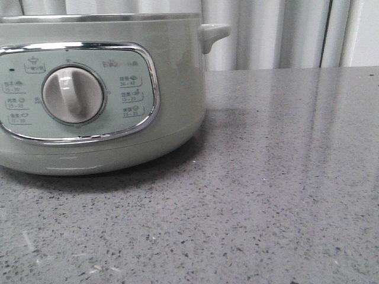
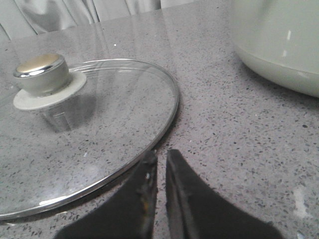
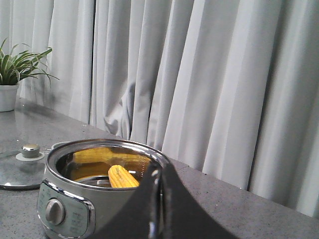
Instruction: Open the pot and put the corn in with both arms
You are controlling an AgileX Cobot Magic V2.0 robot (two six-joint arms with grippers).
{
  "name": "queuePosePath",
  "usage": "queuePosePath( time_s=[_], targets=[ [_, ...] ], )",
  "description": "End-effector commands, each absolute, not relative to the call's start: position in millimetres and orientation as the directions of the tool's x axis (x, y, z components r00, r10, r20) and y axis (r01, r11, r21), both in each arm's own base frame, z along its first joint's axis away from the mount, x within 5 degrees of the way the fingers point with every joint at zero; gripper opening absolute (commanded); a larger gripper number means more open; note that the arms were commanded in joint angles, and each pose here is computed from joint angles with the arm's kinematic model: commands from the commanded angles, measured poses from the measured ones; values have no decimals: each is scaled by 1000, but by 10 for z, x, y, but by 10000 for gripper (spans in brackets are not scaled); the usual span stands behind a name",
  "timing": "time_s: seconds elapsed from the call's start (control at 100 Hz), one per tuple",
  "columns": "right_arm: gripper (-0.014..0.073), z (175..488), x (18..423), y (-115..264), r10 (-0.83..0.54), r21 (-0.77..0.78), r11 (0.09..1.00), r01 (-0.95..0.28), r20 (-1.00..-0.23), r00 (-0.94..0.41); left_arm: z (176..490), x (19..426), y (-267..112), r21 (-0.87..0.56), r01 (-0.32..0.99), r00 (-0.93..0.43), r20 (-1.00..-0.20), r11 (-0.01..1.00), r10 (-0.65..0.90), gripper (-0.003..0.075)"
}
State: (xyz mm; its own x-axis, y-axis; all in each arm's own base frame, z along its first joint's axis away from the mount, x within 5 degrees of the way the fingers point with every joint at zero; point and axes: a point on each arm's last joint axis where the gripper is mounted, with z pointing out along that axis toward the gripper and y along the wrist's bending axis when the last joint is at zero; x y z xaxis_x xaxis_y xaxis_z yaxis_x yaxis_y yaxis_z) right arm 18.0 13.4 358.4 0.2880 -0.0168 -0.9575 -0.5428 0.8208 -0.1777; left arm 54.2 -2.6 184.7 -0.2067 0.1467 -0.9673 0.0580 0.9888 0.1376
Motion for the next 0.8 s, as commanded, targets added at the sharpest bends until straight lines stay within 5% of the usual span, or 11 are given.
queuePosePath(
  time_s=[0.0,0.59,0.79],
  targets=[
    [-55,3713,163,118,21,-187,832,-523,-930,366,1864,539,-21,120,38,-128,-984,992,124,-20],
    [-55,3713,163,118,21,-187,832,-523,-930,366,1864,539,-21,120,38,-128,-984,992,124,-20],
    [-55,3397,291,172,-67,-229,867,-443,-934,352,1864,539,-21,120,38,-128,-984,992,124,-20]
  ],
)
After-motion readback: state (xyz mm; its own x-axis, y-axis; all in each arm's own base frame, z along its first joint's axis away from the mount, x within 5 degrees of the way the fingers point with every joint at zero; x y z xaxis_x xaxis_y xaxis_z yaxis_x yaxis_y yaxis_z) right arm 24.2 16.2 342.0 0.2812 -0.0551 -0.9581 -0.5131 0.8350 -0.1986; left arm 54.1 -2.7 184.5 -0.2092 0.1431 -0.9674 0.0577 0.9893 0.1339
